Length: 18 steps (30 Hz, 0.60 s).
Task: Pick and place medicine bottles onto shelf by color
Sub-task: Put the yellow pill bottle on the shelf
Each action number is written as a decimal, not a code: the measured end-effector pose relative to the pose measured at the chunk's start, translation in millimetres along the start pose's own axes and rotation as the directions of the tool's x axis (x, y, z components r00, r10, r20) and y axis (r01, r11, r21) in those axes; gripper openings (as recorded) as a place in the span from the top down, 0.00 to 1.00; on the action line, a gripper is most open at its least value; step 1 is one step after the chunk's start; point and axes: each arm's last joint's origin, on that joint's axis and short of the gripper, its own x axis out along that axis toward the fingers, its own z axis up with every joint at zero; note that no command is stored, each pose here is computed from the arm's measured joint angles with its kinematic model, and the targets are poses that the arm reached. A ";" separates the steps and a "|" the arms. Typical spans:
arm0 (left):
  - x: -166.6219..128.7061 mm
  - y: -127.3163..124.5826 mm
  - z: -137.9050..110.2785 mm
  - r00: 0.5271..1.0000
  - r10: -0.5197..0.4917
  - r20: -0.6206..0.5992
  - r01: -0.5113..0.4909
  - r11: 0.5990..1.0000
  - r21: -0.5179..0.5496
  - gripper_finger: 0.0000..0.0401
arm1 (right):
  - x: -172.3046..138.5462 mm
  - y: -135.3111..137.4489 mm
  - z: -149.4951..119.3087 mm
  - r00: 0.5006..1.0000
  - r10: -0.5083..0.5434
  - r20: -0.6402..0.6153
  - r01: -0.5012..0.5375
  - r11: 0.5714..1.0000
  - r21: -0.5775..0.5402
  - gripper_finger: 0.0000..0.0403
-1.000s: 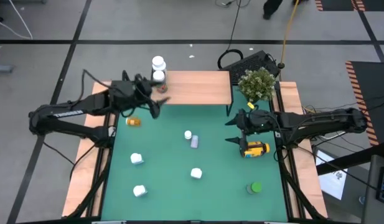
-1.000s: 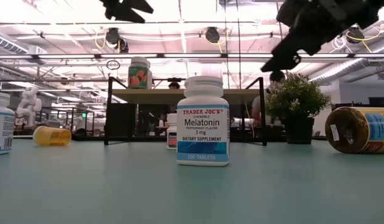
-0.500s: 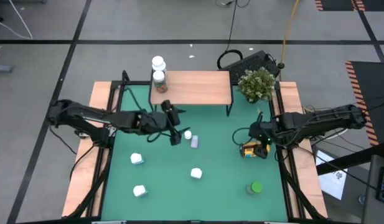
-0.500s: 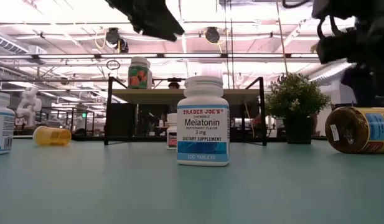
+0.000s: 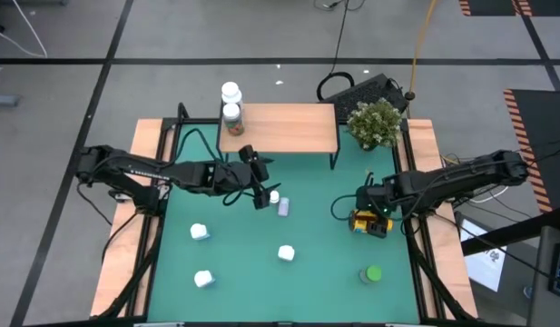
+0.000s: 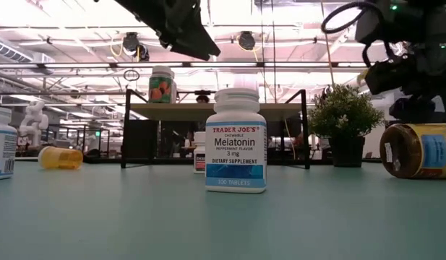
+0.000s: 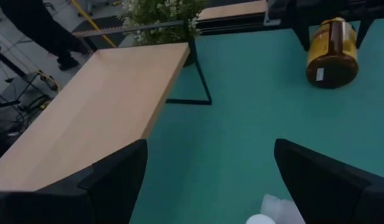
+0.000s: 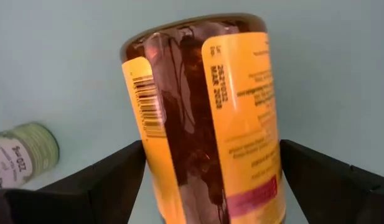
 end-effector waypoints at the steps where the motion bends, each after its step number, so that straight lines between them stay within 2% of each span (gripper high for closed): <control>1: 0.0 -0.1 0.0 1.000 0.000 0.000 0.000 1.000 0.000 0.12 | 2.0 0.3 1.5 1.000 0.000 -0.005 0.000 1.000 0.000 0.13; 6: 0.0 0.0 0.1 1.000 0.000 0.001 0.000 1.000 -0.005 0.12 | 7.4 3.4 10.3 0.999 0.021 0.040 -0.021 1.000 0.011 0.14; 12: 0.0 -0.1 0.2 1.000 0.000 0.001 0.000 1.000 -0.005 0.12 | 5.9 6.9 18.0 0.990 0.058 0.128 -0.057 0.998 -0.013 0.20; 18: -0.2 -0.4 0.2 1.000 -0.001 0.002 0.001 1.000 -0.007 0.12 | 2.3 13.2 32.3 0.948 0.122 0.295 -0.101 0.991 -0.086 0.24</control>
